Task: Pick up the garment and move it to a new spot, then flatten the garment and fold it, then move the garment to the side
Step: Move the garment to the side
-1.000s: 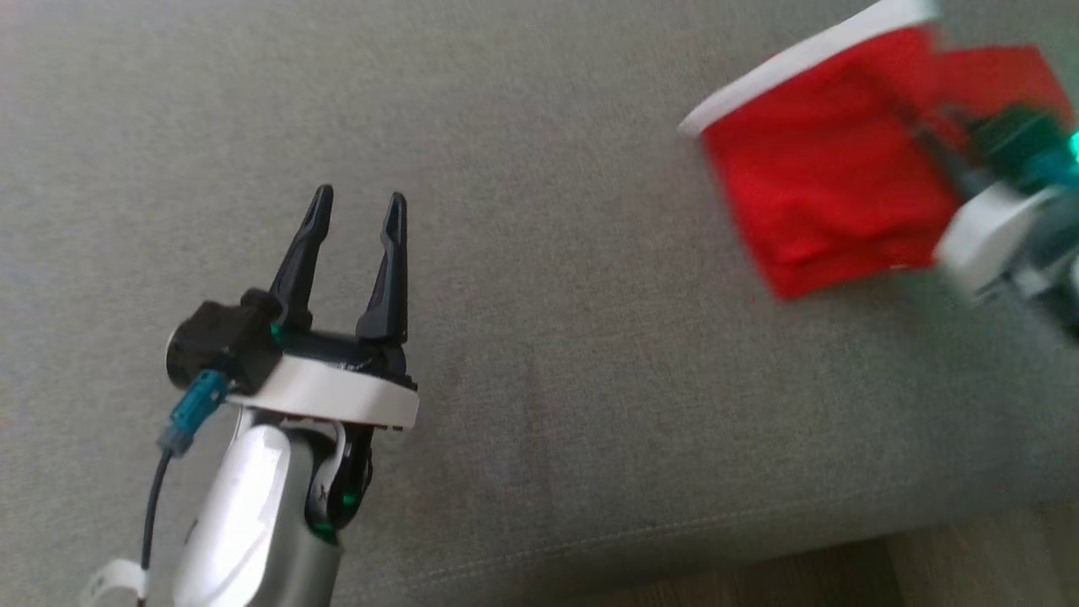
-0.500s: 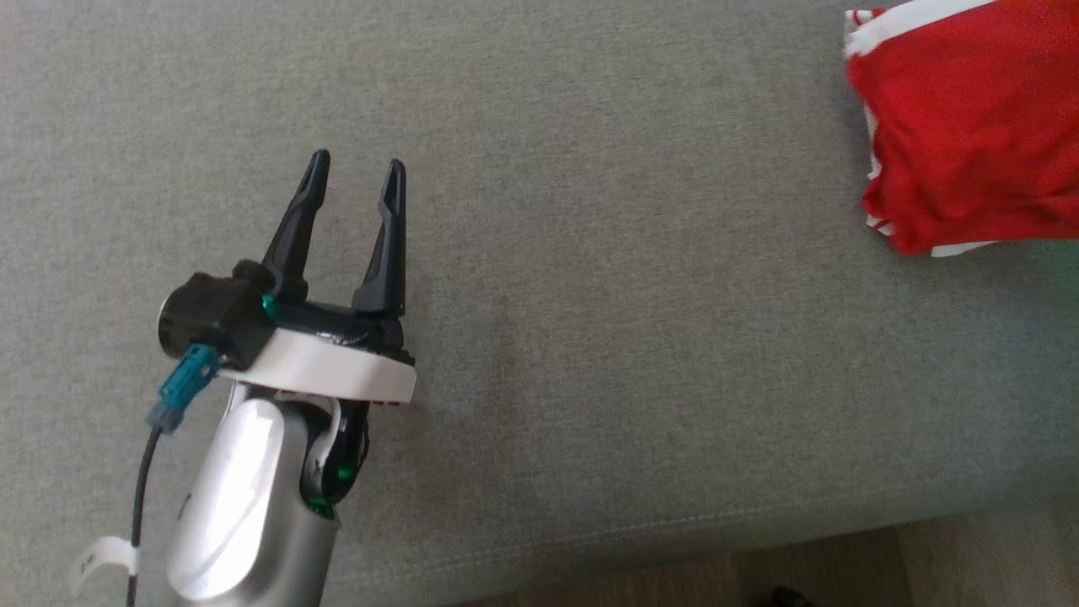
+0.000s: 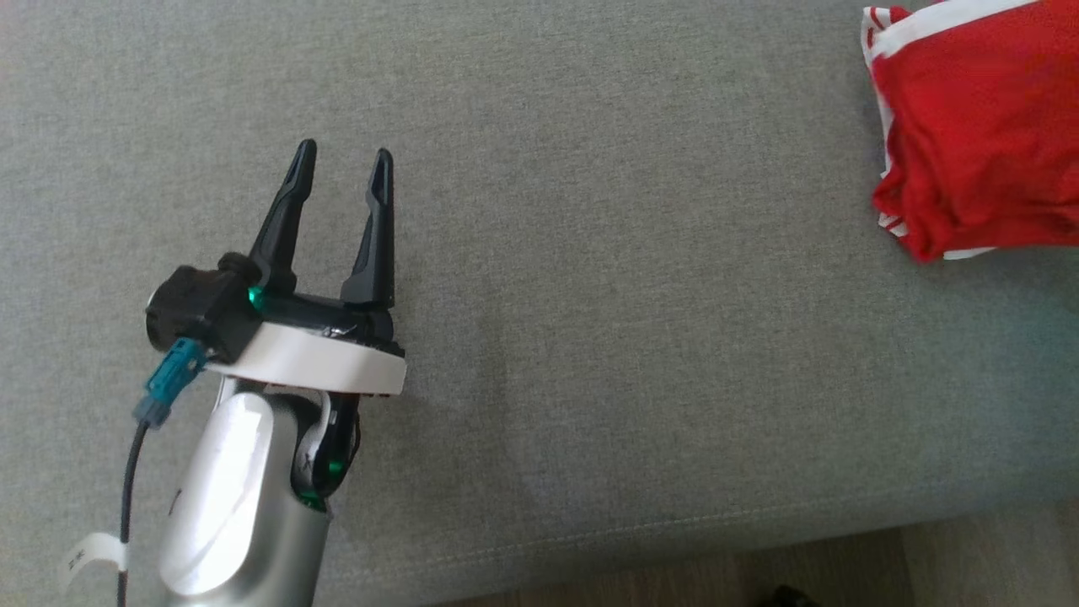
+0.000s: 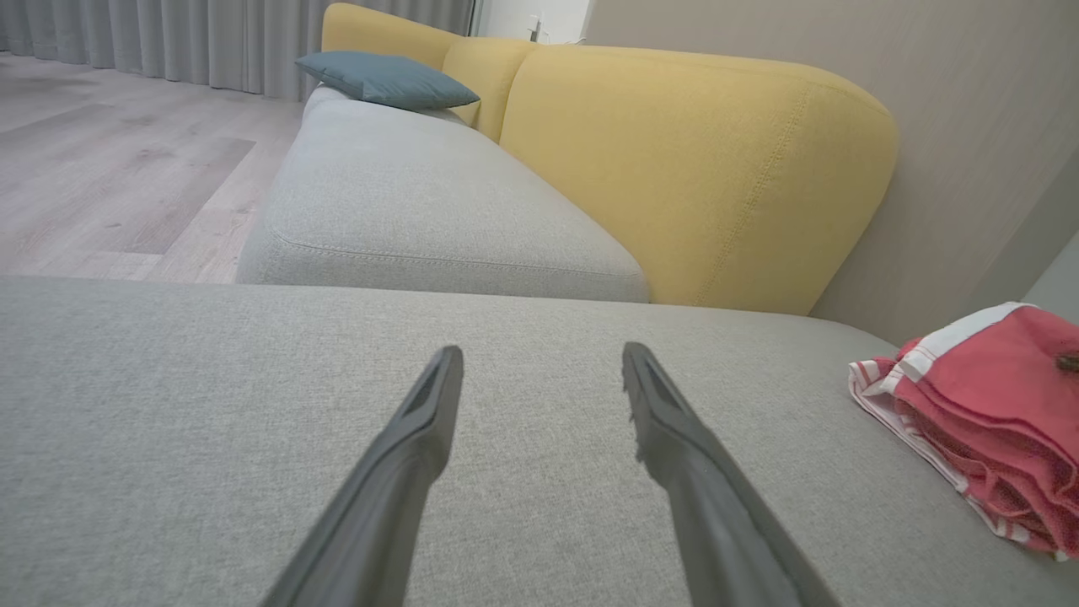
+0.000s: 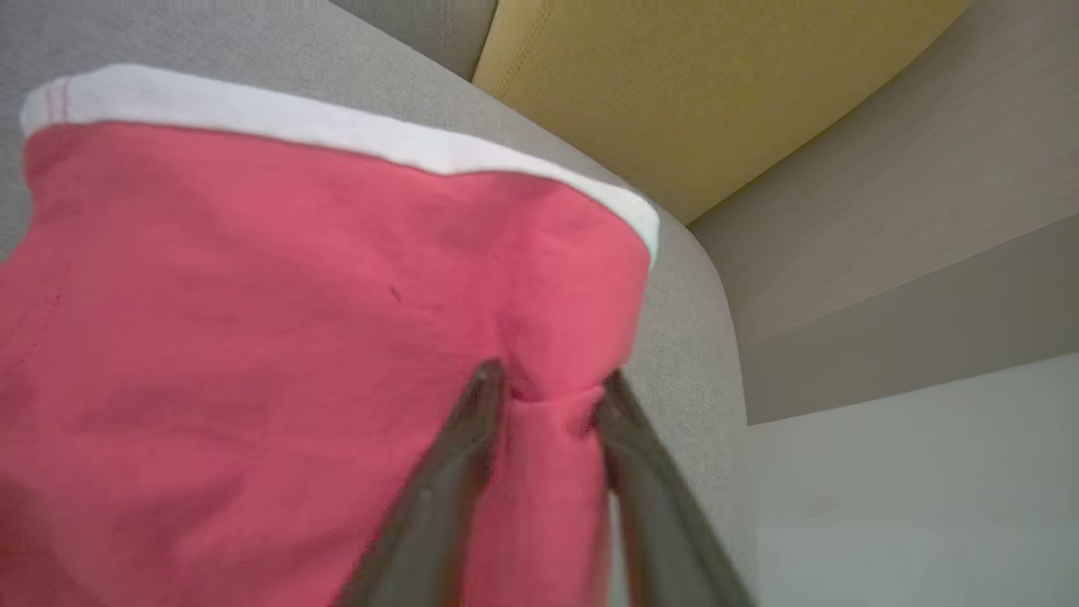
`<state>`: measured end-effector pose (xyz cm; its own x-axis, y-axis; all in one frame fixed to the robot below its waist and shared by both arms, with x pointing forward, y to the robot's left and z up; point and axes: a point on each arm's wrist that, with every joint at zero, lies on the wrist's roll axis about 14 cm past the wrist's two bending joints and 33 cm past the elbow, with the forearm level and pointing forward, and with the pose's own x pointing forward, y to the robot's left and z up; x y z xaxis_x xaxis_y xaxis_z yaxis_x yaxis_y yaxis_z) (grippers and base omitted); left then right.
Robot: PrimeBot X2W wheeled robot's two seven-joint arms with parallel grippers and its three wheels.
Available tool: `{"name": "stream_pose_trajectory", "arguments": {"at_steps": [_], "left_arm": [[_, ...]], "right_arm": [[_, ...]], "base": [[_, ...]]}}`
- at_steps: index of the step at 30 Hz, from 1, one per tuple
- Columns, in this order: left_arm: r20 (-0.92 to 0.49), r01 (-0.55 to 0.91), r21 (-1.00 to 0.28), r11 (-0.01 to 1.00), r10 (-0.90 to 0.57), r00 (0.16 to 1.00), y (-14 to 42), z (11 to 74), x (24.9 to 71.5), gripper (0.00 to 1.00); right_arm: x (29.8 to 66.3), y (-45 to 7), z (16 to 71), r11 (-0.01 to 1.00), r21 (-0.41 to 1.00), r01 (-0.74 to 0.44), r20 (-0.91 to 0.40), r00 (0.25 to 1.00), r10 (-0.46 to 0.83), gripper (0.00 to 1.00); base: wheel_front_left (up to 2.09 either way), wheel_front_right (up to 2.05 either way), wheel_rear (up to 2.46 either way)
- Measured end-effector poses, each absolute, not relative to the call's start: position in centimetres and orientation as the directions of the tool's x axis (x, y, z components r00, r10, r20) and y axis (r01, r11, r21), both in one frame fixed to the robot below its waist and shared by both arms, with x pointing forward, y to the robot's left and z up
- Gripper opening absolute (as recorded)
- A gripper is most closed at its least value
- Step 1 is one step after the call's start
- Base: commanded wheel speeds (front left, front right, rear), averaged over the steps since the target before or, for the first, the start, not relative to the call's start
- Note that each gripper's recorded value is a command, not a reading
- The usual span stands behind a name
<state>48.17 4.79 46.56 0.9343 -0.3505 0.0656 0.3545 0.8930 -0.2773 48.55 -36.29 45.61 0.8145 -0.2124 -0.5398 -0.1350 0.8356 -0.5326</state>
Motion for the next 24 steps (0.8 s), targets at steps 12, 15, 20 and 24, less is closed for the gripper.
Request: {"name": "stream_pose_trajectory", "arguments": {"at_steps": [12, 15, 20, 24], "left_arm": [[0.106, 0.363, -0.257, 0.896, -0.347, 0.932, 4.9, 48.8, 47.5, 1.00], [0.125, 0.356, -0.245, 0.902, -0.334, 0.934, 5.3, 49.9, 47.0, 1.00], [0.147, 0.327, -0.233, 0.916, -0.300, 0.943, 6.4, 51.5, 45.5, 1.00], [0.157, 0.302, -0.224, 0.927, -0.272, 0.949, 7.3, 52.3, 44.4, 1.00]], "right_arm": [[49.9, -32.4, 50.5, 0.857, -0.506, -0.097, -0.382, 0.916, -0.122, 1.00], [50.5, -29.1, 52.4, 0.888, -0.447, -0.103, -0.293, 0.955, -0.037, 1.00], [50.5, -22.4, 55.8, 0.938, -0.315, -0.144, -0.118, 0.987, 0.112, 1.00], [49.2, -19.0, 56.5, 0.961, -0.215, -0.174, -0.034, 0.985, 0.171, 1.00]], "base": [[0.00, 0.00, 0.00], [0.00, 0.00, 0.00], [0.00, 0.00, 0.00], [0.00, 0.00, 0.00]]}}
